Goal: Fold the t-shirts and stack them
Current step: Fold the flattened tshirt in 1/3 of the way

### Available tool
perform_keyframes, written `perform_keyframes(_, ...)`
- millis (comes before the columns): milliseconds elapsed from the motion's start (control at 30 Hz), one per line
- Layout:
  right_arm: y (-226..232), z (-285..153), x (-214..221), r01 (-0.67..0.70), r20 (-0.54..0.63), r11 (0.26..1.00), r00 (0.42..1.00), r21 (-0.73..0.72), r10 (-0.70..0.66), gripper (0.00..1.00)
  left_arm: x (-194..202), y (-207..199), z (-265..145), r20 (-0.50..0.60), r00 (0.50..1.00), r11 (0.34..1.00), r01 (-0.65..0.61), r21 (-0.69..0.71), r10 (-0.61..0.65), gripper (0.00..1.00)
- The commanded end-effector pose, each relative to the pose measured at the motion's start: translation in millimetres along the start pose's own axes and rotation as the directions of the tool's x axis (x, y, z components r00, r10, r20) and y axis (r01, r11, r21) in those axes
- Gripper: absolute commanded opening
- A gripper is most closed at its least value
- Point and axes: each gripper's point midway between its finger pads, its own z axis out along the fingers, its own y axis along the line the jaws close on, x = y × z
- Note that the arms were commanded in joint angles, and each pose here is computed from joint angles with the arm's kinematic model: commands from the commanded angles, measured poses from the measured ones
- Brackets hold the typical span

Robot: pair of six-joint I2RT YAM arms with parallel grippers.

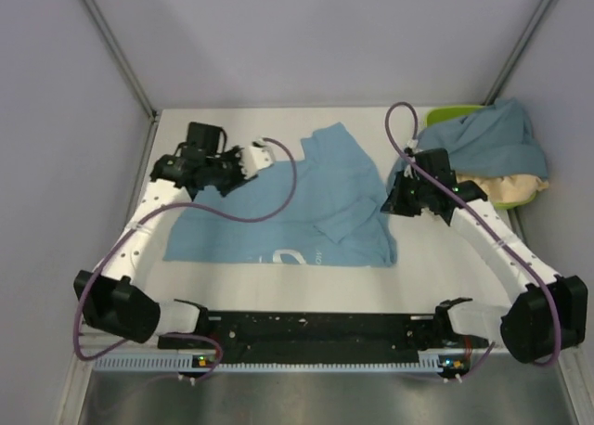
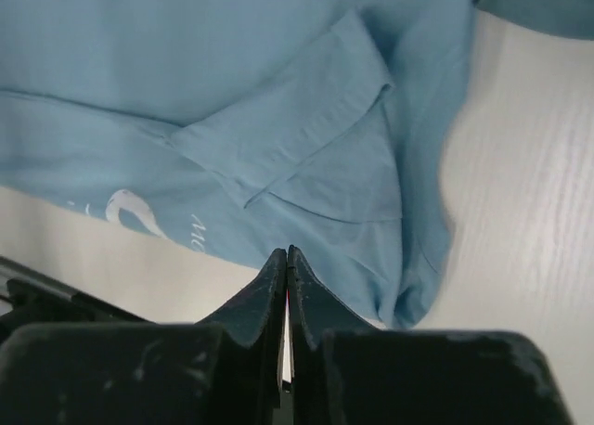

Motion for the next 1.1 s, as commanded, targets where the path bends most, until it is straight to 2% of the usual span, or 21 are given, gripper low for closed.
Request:
perform_keyframes(0, 28.0, 40.7, 11.9, -0.03, -0.102, 0.986, 0.995, -0.161, 0.014, 0.0, -106.4, -130.6, 27.4, 0.279, 0.957, 0.865, -0.073, 0.496, -0.08, 0.34)
perform_keyframes(67, 15.1, 58.5, 15.5, -0.041, -0.113, 0.993, 0.993, -0.114, 0.028, 0.0, -132.2, -174.8, 49.0, 0.309, 0.951, 0.808, -0.198, 0.555, 0.021, 0.41)
perform_keyframes(133, 2.9, 72.3, 26.4, -0.083, -0.157, 0.992, 0.985, -0.096, 0.068, 0.0, -152.3, -203.1, 68.1, 0.346, 0.934, 0.782, -0.283, 0.555, 0.093, 0.5)
perform_keyframes(233, -20.5, 86.4, 48.6, -0.162, -0.227, 0.986, 0.963, -0.046, 0.147, 0.0, -181.2, -231.0, 97.9, 0.407, 0.904, 0.772, -0.352, 0.529, 0.133, 0.61)
perform_keyframes(400, -53.1, 90.1, 78.1, -0.196, -0.264, 0.979, 0.943, 0.053, 0.203, 0.0, -190.9, -253.6, 145.0, 0.385, 0.9, 0.747, -0.398, 0.532, 0.205, 0.63)
perform_keyframes(533, -61.6, 91.7, 89.1, -0.197, -0.287, 0.977, 0.934, 0.077, 0.211, 0.0, -169.9, -271.9, 167.3, 0.347, 0.899, 0.715, -0.427, 0.554, 0.268, 0.62)
perform_keyframes(700, -63.6, 92.0, 90.7, -0.201, -0.291, 0.977, 0.933, 0.07, 0.212, 0.0, -158.9, -261.7, 191.6, 0.281, 0.902, 0.763, -0.428, 0.484, 0.327, 0.47)
perform_keyframes(767, -64.1, 90.8, 90.7, -0.204, -0.29, 0.977, 0.933, 0.066, 0.214, 0.0, -157.0, -257.9, 196.9, 0.261, 0.904, 0.778, -0.425, 0.462, 0.338, 0.35)
perform_keyframes(867, -67.8, 89.9, 92.9, -0.206, -0.288, 0.976, 0.932, 0.071, 0.218, 0.0, -158.1, -257.2, 192.7, 0.256, 0.906, 0.777, -0.422, 0.467, 0.338, 0.07)
perform_keyframes(900, -69.4, 90.1, 94.4, -0.206, -0.292, 0.976, 0.931, 0.075, 0.219, 0.0, -157.1, -257.2, 190.6, 0.246, 0.91, 0.777, -0.413, 0.475, 0.333, 0.0)
perform_keyframes(967, -71.5, 90.5, 95.9, -0.203, -0.294, 0.976, 0.931, 0.081, 0.218, 0.0, -158.4, -253.9, 185.4, 0.234, 0.915, 0.781, -0.402, 0.478, 0.327, 0.0)
perform_keyframes(1067, -73.6, 91.3, 98.6, -0.201, -0.3, 0.976, 0.929, 0.086, 0.218, 0.0, -163.7, -238.5, 184.2, 0.202, 0.939, 0.829, -0.341, 0.443, 0.278, 0.0)
